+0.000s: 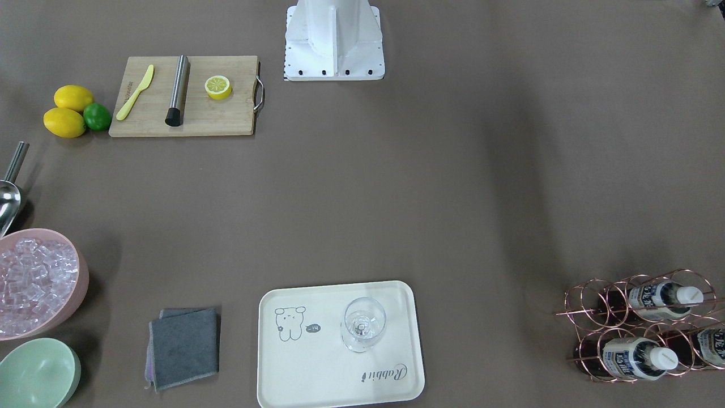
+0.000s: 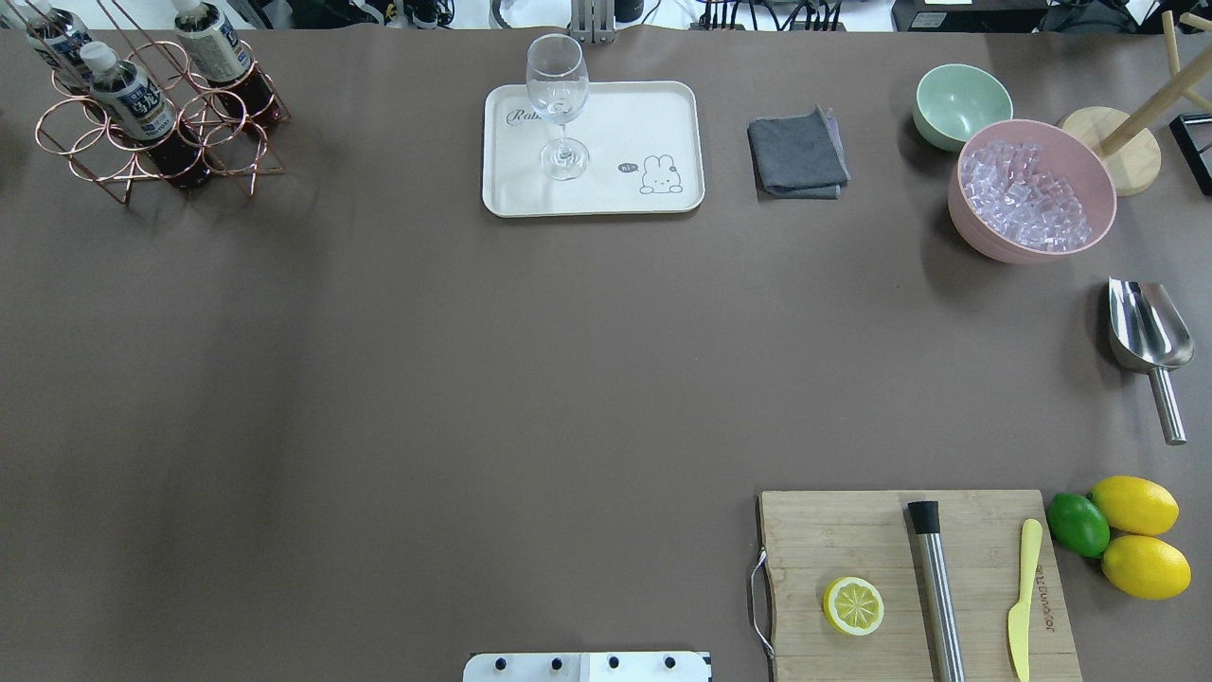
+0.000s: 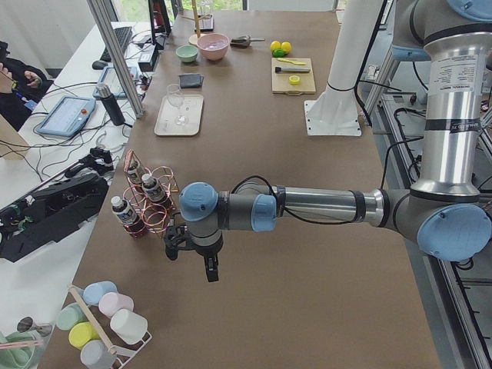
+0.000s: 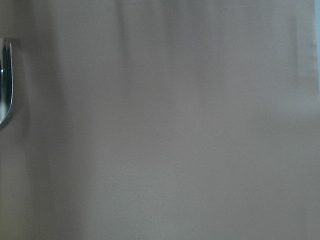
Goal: Take tea from basket to plate
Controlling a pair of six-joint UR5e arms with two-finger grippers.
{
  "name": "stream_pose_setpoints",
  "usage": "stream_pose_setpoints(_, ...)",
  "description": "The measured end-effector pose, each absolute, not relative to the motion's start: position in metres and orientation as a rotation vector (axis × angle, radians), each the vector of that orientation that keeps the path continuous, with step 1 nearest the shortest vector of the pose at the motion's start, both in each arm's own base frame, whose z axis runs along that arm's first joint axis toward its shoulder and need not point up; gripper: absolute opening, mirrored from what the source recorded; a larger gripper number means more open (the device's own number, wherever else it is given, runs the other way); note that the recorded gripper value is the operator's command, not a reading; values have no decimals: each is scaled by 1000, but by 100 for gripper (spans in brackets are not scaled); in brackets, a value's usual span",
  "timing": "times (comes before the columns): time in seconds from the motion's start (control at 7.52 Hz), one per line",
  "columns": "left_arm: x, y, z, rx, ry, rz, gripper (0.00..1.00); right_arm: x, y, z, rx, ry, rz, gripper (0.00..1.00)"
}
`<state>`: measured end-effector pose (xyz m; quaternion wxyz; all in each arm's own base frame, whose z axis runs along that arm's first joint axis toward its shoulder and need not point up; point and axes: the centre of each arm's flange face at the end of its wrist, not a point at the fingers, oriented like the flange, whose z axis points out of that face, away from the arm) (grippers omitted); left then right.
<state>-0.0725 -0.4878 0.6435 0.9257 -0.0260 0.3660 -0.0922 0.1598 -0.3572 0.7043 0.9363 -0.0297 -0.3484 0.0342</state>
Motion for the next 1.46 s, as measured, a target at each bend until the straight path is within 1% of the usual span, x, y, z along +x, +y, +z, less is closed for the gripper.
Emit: stream_pose_setpoints(1.46, -73, -490, 645, -53, 748, -190, 98, 160, -351, 708, -68, -712, 77, 100)
